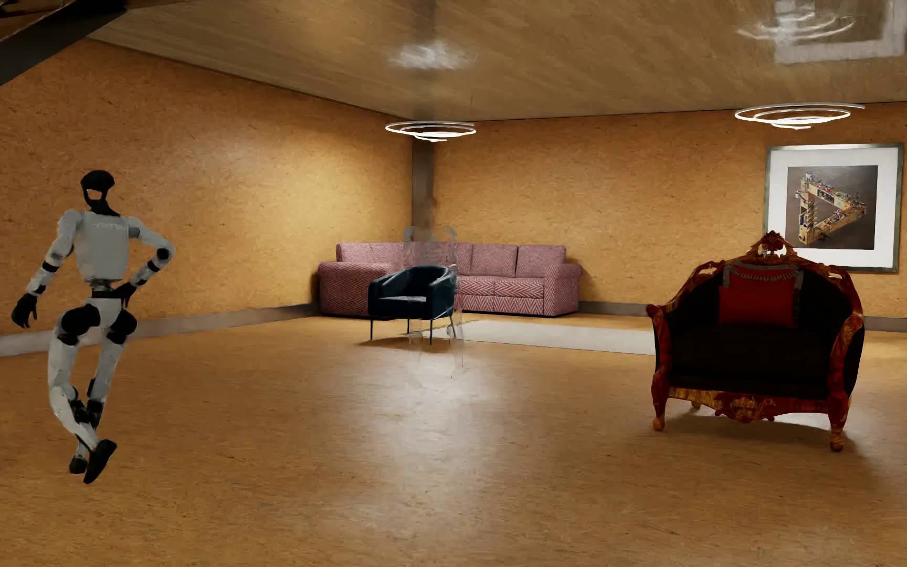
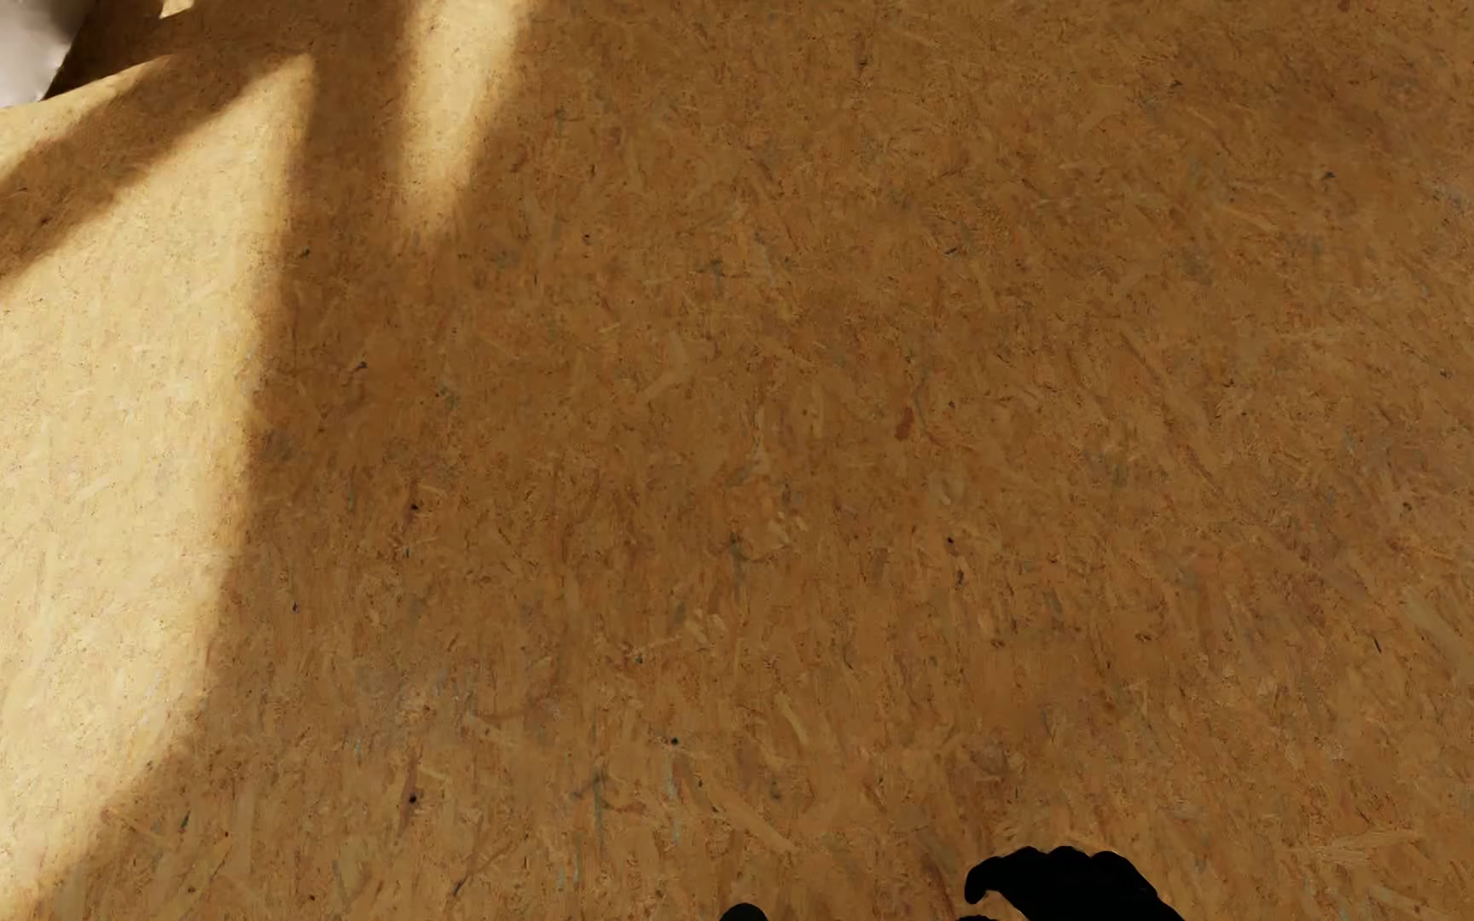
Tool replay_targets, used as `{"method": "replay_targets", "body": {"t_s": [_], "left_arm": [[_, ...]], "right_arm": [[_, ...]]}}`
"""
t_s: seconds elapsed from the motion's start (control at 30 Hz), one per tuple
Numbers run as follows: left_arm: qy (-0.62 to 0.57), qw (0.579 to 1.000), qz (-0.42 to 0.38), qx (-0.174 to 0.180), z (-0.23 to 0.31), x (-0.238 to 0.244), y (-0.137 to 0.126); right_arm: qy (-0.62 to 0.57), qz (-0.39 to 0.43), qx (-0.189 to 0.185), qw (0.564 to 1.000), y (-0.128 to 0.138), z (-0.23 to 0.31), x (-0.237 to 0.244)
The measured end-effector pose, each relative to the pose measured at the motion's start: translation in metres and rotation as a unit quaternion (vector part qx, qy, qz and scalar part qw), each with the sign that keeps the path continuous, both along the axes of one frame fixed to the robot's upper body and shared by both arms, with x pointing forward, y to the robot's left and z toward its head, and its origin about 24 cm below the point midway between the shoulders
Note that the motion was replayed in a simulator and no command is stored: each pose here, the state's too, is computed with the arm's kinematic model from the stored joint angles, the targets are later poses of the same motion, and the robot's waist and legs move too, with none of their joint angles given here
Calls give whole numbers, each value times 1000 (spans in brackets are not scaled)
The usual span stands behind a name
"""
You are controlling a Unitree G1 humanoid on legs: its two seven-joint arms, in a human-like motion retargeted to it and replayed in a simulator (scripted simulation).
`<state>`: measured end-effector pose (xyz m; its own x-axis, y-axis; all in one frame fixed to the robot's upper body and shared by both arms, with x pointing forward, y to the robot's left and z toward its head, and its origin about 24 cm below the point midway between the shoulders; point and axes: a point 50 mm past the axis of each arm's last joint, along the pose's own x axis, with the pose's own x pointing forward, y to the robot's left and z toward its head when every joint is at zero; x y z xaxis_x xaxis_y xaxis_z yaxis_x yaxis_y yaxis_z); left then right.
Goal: Approach the sofa
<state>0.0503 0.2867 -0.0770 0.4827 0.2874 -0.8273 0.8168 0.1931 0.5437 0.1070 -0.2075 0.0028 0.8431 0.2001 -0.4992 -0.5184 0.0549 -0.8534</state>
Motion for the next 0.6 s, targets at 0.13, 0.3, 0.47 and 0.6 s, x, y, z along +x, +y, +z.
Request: {"method": "replay_targets", "body": {"t_s": [0.13,0.3,0.47,0.6], "left_arm": [[-85,987,114,74,-15,-10,-11],[38,974,112,-192,-24,-20,-66],[7,1000,29,-10,-26,20,-40],[-64,991,-112,24,-20,92,-89]], "right_arm": [[-104,251,-310,911,39,10,72],[-90,213,301,925,180,38,72],[21,86,258,962,114,-4,53],[58,-26,-439,896,-21,-52,33]]}}
